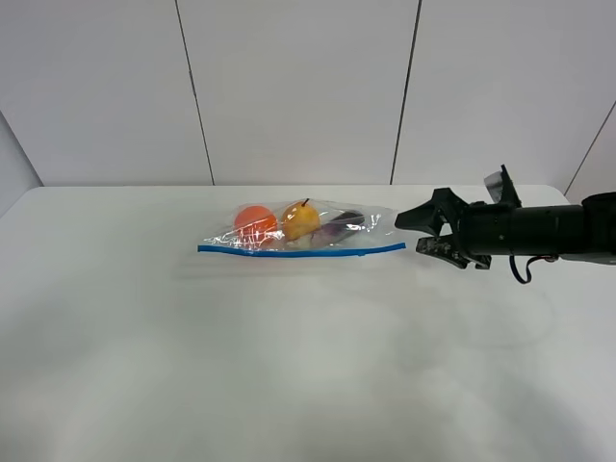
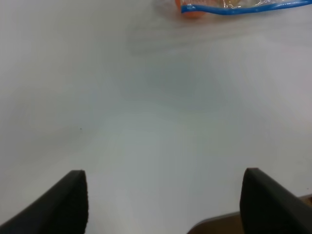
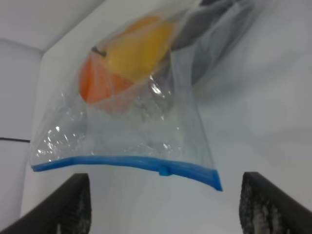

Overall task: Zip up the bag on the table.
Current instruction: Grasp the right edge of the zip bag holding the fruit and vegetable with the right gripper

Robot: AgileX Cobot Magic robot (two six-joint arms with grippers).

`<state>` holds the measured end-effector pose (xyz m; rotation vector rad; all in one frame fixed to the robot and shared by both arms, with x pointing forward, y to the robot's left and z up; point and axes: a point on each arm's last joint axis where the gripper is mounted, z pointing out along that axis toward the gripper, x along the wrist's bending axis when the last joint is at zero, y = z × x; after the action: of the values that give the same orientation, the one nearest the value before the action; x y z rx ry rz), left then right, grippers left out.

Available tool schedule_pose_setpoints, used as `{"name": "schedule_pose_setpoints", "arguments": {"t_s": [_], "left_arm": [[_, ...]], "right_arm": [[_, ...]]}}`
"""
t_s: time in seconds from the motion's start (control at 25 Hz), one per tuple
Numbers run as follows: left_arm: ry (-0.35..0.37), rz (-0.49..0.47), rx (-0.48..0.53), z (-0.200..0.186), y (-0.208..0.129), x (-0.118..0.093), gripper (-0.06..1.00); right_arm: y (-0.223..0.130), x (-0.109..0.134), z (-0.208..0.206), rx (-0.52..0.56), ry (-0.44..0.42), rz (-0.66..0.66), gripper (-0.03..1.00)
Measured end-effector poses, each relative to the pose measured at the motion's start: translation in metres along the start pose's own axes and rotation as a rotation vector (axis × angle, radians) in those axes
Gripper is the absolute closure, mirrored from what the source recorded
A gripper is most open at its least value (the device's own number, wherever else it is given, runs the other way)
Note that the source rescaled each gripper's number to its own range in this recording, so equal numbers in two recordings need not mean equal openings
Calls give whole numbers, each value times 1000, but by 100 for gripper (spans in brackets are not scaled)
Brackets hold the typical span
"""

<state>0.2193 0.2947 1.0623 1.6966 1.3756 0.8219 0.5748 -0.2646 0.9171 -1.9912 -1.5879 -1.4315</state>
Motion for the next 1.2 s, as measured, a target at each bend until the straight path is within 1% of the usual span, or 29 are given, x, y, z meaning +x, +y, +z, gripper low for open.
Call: {"name": "schedule_pose_setpoints", "arguments": {"t_s": [0.16,0.32,0.44,0.92,1.2], "left_arm": [[0,0,0,0,0,0,-6],[0,0,0,0,0,0,-6],[0,0,0,0,0,0,-6],[0,0,0,0,0,0,-6],[0,0,0,0,0,0,-6]], "right_arm": [[-4,-12,8,12,-4,-8,-3],[-9,-22,19,49,34,-20,-3],[-5,-26,26,54,54,-40,-3],[11,-19,28,21,77,-134,1],[29,-8,30,-10,147,-167,1]]}}
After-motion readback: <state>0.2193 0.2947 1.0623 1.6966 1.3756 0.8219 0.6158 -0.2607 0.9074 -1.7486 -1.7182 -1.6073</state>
